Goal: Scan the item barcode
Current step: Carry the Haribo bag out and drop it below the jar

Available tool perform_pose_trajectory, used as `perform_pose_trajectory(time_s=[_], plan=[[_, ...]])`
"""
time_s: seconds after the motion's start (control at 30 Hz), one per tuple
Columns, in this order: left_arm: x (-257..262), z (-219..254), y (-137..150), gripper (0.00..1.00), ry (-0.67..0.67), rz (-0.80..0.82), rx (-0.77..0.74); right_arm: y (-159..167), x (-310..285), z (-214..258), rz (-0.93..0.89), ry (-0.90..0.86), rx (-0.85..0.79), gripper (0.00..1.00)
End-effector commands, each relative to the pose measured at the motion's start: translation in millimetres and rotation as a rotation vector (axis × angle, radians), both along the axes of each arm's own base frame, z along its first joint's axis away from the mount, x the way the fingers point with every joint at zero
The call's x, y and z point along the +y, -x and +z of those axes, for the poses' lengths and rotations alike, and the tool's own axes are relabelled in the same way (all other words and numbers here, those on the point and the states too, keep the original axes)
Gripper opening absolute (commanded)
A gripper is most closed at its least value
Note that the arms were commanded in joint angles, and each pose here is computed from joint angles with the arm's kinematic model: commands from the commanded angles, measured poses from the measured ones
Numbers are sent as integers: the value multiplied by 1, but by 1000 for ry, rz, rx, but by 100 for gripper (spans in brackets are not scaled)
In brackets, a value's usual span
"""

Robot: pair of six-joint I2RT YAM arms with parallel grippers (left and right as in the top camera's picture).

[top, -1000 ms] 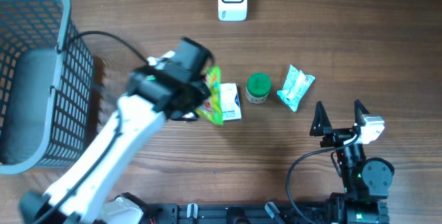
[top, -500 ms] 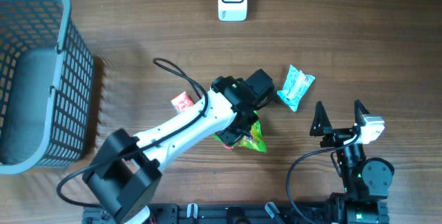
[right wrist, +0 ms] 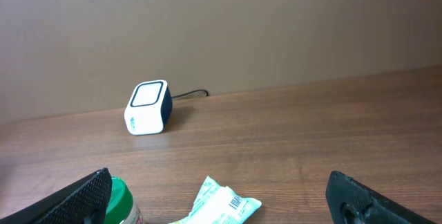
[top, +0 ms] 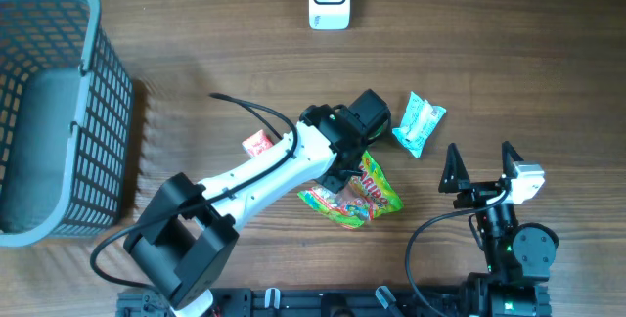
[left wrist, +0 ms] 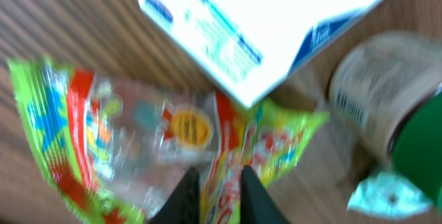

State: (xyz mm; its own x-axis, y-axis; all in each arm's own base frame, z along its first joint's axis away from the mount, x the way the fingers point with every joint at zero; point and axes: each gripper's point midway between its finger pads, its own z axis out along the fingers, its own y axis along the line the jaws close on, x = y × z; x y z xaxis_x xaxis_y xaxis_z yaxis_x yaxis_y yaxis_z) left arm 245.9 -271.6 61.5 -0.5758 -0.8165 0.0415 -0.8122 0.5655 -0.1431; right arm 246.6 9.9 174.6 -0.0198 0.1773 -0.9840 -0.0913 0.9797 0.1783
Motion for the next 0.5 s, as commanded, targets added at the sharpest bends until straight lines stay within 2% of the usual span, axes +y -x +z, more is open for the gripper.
perform_pose_trajectory(time_s=[0.0, 0.03, 0.07, 0.17, 0.23, 0.37, 0.47], plan=[[19, -4, -20, 63, -96, -38, -82, 0, -2, 1, -12, -7, -6, 100], [19, -3, -21, 84, -99, -74, -86, 0, -2, 1, -12, -6, -6, 100], [20, 0, -21, 98, -99, -121, -89, 0, -2, 1, -12, -7, -6, 100], [24, 17, -25, 100, -112, -211, -147, 0, -2, 1, -12, -7, -6, 100], [34, 35, -36, 100, -154, -211, -234, 0, -2, 1, -12, -7, -6, 100], [76, 131, -77, 100, -335, -241, -617, 0, -2, 1, -12, -7, -6, 100], [108, 217, -95, 100, -415, -236, -877, 0, -2, 1, -12, -6, -6, 100]])
